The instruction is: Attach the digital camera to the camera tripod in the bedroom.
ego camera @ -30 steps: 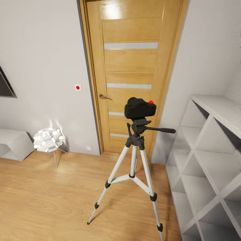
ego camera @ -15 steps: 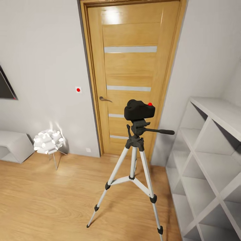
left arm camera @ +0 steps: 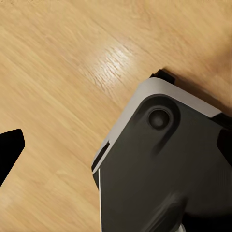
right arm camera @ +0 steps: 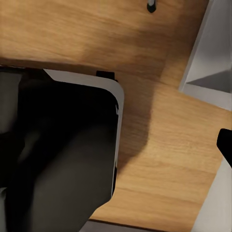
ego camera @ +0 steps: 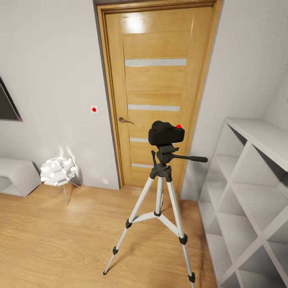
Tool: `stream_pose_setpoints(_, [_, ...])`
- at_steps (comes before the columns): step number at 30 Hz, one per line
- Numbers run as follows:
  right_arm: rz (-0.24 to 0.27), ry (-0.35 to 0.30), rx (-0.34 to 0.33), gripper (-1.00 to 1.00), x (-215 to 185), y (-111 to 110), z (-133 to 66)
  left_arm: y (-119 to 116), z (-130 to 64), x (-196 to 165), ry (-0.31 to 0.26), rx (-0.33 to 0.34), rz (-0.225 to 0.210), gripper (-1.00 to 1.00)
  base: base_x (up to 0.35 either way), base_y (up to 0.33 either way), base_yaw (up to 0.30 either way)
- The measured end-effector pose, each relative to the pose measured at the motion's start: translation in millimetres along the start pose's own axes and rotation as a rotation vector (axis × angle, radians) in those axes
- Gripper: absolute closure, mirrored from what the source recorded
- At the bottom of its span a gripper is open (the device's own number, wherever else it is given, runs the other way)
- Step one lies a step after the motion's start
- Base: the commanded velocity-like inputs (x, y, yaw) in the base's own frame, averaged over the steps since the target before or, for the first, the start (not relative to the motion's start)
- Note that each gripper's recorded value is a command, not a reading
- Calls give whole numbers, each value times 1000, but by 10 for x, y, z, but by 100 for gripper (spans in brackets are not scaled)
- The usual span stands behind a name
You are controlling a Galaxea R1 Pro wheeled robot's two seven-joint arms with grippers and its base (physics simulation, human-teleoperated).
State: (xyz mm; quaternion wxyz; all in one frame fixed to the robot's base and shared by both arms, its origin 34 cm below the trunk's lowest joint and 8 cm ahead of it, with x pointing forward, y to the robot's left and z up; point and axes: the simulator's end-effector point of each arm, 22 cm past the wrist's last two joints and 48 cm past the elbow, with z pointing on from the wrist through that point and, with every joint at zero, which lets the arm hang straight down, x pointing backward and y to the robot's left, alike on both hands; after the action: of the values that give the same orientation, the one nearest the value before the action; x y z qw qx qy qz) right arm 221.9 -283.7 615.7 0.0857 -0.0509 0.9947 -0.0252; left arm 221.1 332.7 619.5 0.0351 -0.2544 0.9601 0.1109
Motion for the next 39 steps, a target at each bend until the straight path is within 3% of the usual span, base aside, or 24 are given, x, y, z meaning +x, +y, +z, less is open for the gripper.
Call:
stream_pose_setpoints(14, [3,-20,5,-100,-80,-14,-11,-120,-24,-85,-19,57,-5,-100,0,0,0])
stream_pose_setpoints(39, [5,-59,12,-100,-239,-37,-35,-205,-77,-218,-53,80,-15,-100,0,0,0])
